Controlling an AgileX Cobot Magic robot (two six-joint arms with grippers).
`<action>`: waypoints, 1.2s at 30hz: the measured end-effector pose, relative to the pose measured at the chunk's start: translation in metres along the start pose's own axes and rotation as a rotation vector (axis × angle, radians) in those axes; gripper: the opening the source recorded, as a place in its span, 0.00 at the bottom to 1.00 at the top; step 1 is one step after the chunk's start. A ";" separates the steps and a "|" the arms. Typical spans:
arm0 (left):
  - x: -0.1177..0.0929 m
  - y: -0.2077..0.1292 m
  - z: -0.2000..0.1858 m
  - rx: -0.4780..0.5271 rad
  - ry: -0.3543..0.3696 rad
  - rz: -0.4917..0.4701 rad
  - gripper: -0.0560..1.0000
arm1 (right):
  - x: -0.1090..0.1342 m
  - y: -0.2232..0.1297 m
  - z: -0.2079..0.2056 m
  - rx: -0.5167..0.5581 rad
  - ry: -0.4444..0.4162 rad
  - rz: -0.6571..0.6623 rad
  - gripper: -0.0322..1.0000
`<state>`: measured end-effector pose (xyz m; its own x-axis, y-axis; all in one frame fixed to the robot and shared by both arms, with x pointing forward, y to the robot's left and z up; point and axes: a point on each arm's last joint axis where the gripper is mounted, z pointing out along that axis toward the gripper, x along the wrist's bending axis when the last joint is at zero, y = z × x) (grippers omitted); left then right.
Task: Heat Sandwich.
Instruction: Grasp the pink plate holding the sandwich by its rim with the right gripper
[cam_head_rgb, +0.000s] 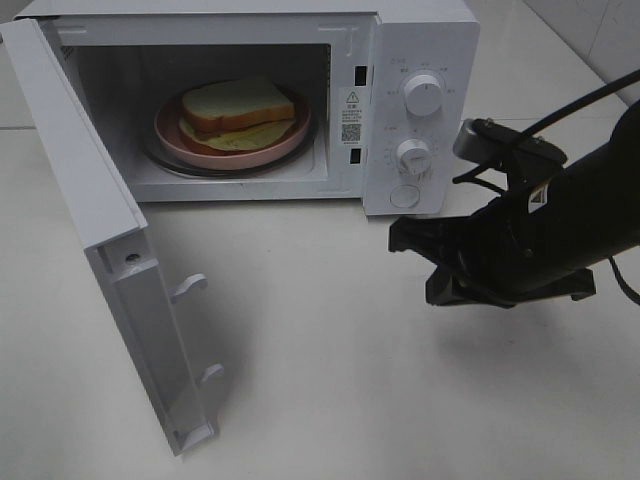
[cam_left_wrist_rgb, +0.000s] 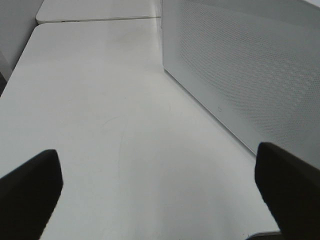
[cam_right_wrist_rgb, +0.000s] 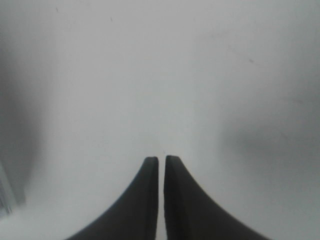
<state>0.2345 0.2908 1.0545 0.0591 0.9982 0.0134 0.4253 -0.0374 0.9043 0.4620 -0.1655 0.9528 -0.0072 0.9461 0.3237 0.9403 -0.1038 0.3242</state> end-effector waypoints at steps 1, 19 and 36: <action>0.000 0.000 0.000 0.000 0.000 0.000 0.99 | 0.000 0.000 0.000 0.000 0.000 0.000 0.10; 0.000 0.000 0.000 0.000 0.000 0.000 0.99 | -0.002 0.002 -0.019 0.261 -0.127 -0.596 0.15; 0.000 0.000 0.000 0.000 0.000 0.000 0.99 | -0.001 0.007 -0.022 0.314 -0.058 -1.314 0.17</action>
<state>0.2345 0.2908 1.0545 0.0591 0.9982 0.0134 0.4253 -0.0374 0.9043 0.4609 -0.1745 0.9745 -0.9469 0.3035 -0.1067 0.2871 0.9469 0.1449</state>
